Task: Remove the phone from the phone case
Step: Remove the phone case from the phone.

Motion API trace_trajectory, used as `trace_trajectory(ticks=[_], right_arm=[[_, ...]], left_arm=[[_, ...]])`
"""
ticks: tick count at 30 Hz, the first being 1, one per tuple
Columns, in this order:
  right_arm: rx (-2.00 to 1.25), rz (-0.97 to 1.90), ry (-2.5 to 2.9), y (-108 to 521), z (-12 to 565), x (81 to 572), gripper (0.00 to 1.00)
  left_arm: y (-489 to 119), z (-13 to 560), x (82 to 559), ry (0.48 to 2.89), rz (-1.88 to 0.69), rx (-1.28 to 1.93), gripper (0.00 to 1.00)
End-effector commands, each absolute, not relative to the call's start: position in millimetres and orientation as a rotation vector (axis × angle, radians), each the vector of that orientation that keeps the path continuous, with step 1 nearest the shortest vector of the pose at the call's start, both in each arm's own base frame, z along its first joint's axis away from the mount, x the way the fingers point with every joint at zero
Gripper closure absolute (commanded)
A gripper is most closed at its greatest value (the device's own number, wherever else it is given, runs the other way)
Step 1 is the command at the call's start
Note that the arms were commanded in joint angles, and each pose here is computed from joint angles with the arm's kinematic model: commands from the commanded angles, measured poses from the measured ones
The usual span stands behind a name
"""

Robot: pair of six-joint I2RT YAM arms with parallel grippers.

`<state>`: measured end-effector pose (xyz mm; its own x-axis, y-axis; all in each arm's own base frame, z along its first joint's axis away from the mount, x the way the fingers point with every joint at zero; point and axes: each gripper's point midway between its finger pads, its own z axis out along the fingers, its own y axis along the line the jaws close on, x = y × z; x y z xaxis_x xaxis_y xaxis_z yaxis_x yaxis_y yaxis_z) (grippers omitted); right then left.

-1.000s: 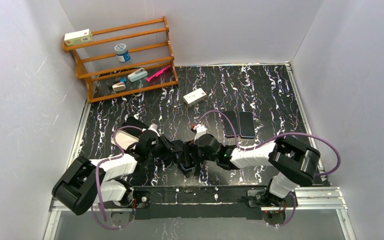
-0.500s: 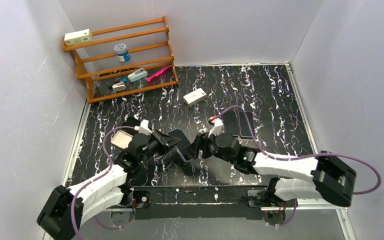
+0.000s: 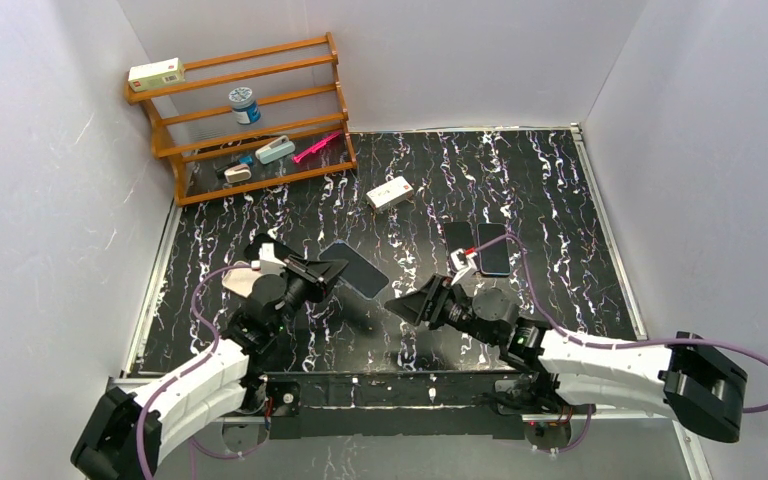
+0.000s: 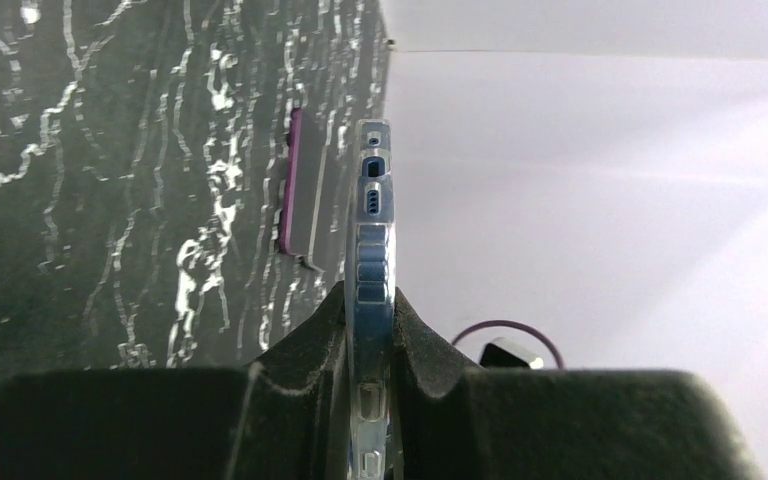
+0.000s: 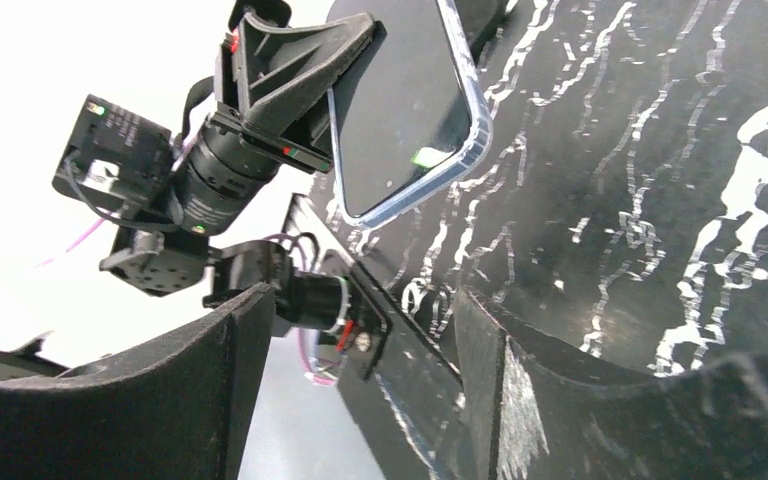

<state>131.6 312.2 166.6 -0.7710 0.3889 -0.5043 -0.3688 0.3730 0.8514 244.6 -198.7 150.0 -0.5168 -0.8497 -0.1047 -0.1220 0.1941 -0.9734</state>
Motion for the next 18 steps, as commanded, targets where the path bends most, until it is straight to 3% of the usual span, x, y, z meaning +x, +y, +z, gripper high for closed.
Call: trace_trajectory(ticks=[1, 18], right_arm=[[0.054, 1.697, 1.817, 329, 213, 125, 0.29], [0.000, 1.800, 1.708, 369, 251, 135, 0.47]], left_arm=[[-194, 202, 252, 1.586, -1.511, -0.917, 1.00], [-196, 224, 242, 1.513, -1.624, -0.922, 1.00]])
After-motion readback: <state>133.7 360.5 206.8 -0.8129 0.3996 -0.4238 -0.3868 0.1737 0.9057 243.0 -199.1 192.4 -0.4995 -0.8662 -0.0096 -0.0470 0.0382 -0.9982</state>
